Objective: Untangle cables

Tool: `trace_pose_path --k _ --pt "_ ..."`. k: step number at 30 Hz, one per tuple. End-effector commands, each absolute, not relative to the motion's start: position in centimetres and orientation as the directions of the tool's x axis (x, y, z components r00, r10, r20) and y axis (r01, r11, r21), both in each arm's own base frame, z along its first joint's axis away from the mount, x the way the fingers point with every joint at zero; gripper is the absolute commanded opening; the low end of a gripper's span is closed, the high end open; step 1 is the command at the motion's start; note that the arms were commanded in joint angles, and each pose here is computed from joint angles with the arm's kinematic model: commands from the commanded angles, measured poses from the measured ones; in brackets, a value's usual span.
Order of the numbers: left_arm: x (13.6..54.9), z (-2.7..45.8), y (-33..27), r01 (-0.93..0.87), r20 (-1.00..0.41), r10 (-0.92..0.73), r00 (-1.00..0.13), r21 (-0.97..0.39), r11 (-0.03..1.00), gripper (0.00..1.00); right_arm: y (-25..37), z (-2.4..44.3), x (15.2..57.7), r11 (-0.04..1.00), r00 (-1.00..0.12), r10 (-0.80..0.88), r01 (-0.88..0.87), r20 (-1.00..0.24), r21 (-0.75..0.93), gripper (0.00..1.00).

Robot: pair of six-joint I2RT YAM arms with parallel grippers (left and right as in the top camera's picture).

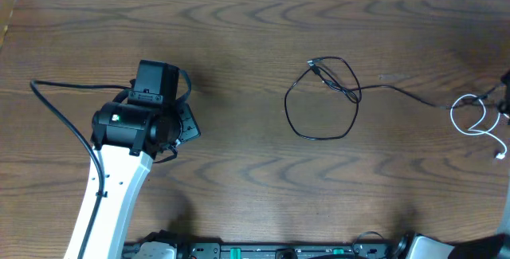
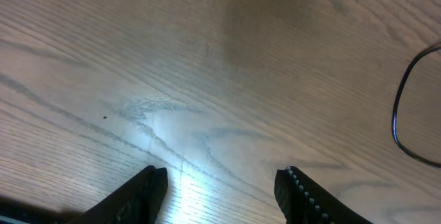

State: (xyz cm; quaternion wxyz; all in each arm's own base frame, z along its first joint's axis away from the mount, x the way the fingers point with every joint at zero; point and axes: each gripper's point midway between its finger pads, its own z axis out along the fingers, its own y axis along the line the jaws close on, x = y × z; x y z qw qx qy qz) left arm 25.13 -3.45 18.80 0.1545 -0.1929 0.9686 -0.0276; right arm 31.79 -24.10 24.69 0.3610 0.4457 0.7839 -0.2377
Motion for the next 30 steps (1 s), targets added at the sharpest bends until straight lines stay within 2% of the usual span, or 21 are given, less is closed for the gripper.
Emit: trace_pose_path --k 1,3,7,10,12,15,18,22,27,30 --pt "25.0 18.5 -3.4 -0.371 -0.276 -0.387 -0.88 -0.108 0.922 0.56 -24.4 23.1 32.6 0.47 -0.279 0.611 0.881 -0.741 0.056 0.52" --pt "25.1 18.5 -3.4 -0.371 -0.279 -0.387 -0.879 -0.11 0.922 0.56 -22.5 21.7 34.3 0.553 -0.328 0.655 0.822 -0.681 0.137 0.63" --pt "25.2 18.6 -3.4 -0.371 -0.282 -0.387 -0.878 -0.112 0.922 0.56 -16.4 20.0 37.8 0.71 -0.484 0.682 0.618 -0.548 0.338 0.61" --pt "25.1 18.6 -3.4 -0.371 -0.281 -0.387 -0.878 -0.112 0.922 0.56 -11.6 19.0 39.2 0.746 -0.594 0.664 0.485 -0.455 0.456 0.59" --pt "25.2 18.6 -3.4 -0.37 -0.282 -0.387 -0.878 -0.113 0.922 0.56 -7.6 18.3 39.9 0.807 -0.711 0.554 0.329 -0.434 0.49 0.59" --pt "25.2 18.6 -3.4 -0.371 -0.282 -0.387 -0.878 -0.113 0.922 0.56 -2.2 16.9 40.1 0.88 -0.836 0.298 0.054 -0.461 0.471 0.59" --pt "25.1 18.6 -3.5 -0.369 -0.279 -0.387 -0.879 -0.116 0.922 0.56 2.1 14.7 40.1 0.899 -0.875 0.045 -0.175 -0.482 0.401 0.58" --pt "25.1 18.5 -3.6 -0.367 -0.274 -0.387 -0.88 -0.124 0.922 0.56 7.0 11.2 39.9 0.853 -0.859 -0.207 -0.393 -0.469 0.344 0.62" --pt "25.1 18.5 -3.6 -0.367 -0.274 -0.387 -0.88 -0.124 0.922 0.56 9.8 6.5 40.9 0.857 -0.845 -0.336 -0.458 -0.417 0.235 0.67" --pt "25.1 18.5 -3.6 -0.366 -0.274 -0.387 -0.881 -0.124 0.922 0.56 11.8 4.7 41.3 0.841 -0.826 -0.385 -0.498 -0.411 0.211 0.66"
